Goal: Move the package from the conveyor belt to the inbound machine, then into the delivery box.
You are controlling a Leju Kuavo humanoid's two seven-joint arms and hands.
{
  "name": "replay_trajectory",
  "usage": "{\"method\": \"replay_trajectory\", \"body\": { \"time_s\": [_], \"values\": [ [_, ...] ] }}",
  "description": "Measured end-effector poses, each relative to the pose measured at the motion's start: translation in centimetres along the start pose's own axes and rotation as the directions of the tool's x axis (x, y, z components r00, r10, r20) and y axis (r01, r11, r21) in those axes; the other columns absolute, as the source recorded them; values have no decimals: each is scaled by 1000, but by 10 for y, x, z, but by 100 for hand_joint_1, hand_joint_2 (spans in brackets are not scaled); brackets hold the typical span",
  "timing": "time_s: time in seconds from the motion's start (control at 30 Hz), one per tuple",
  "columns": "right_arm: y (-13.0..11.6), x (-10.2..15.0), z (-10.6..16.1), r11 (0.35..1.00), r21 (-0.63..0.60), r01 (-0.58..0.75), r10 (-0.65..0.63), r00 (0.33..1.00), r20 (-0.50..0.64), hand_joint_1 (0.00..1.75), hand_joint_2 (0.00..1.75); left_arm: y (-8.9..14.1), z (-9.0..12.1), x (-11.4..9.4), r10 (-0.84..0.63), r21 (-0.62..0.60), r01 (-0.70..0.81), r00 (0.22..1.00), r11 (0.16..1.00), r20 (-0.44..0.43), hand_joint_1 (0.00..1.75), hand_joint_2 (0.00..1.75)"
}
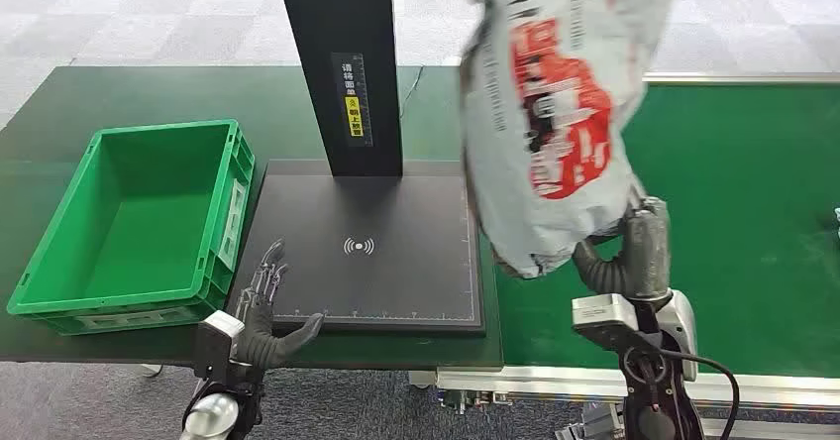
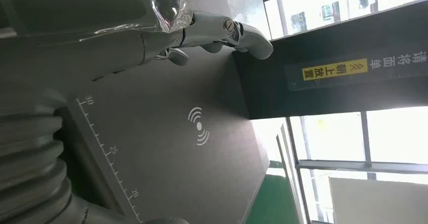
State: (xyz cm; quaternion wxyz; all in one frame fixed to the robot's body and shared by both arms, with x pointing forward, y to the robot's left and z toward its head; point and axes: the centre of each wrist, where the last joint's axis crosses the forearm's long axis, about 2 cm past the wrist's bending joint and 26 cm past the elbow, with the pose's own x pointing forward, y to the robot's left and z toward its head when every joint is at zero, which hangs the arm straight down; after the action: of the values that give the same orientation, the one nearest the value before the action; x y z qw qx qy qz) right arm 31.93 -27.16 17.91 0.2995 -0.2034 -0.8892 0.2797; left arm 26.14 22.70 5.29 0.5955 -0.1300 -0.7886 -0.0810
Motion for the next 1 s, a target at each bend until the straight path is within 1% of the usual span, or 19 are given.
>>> {"method": "replay_trajectory", "body": {
  "time_s": [0.07, 0.1, 0.17, 0.23, 0.3, 0.43, 0.5, 0.6, 0.73, 0.8, 0.87, 1.0],
  "values": [
    [6, 1, -4, 998, 63, -21, 20, 1000, 19, 175, 175, 0, -1, -1, 2, -6, -2, 1000, 1000, 1, 0, 175],
    [11, 2, -6, 991, 125, -45, 40, 998, 39, 175, 175, 0, -1, -2, 4, -11, -4, 1000, 1000, 1, 0, 175],
    [24, 2, -9, 966, 245, -86, 69, 995, 76, 175, 175, 1, -1, -3, 6, -20, -6, 1000, 1000, -3, 0, 175],
    [35, 2, -7, 939, 330, -103, 74, 992, 100, 175, 175, 2, 0, -5, 5, -24, -6, 1000, 1000, -7, 0, 175],
    [42, 1, -5, 922, 373, -106, 69, 991, 112, 175, 175, 2, 1, -6, 5, -26, -6, 1000, 1000, -12, 0, 175],
    [47, -3, -5, 886, 448, -117, 73, 991, 116, 175, 175, 3, 2, -8, 4, -31, -4, 1000, 1000, -20, 0, 175],
    [51, -8, -9, 836, 535, -125, 84, 991, 101, 175, 175, 3, 2, -8, 4, -39, -5, 1000, 999, -22, 0, 175],
    [60, -21, -19, 726, 674, -139, 107, 990, 89, 175, 175, 2, 0, -9, 6, -53, -7, 1000, 999, -24, 0, 175],
    [71, -33, -26, 596, 788, -151, 126, 988, 94, 175, 175, 1, -1, -10, 7, -61, -9, 999, 998, -31, 0, 175],
    [75, -38, -30, 538, 823, -181, 172, 980, 103, 175, 175, 1, -1, -10, 7, -62, -10, 999, 998, -36, 0, 175],
    [78, -42, -35, 497, 835, -236, 237, 963, 131, 175, 175, 0, -2, -10, 6, -63, -8, 999, 998, -41, 0, 175],
    [82, -48, -42, 465, 820, -334, 335, 924, 186, 175, 175, 0, -2, -10, 3, -61, -6, 999, 998, -48, 0, 175]
  ]
}}
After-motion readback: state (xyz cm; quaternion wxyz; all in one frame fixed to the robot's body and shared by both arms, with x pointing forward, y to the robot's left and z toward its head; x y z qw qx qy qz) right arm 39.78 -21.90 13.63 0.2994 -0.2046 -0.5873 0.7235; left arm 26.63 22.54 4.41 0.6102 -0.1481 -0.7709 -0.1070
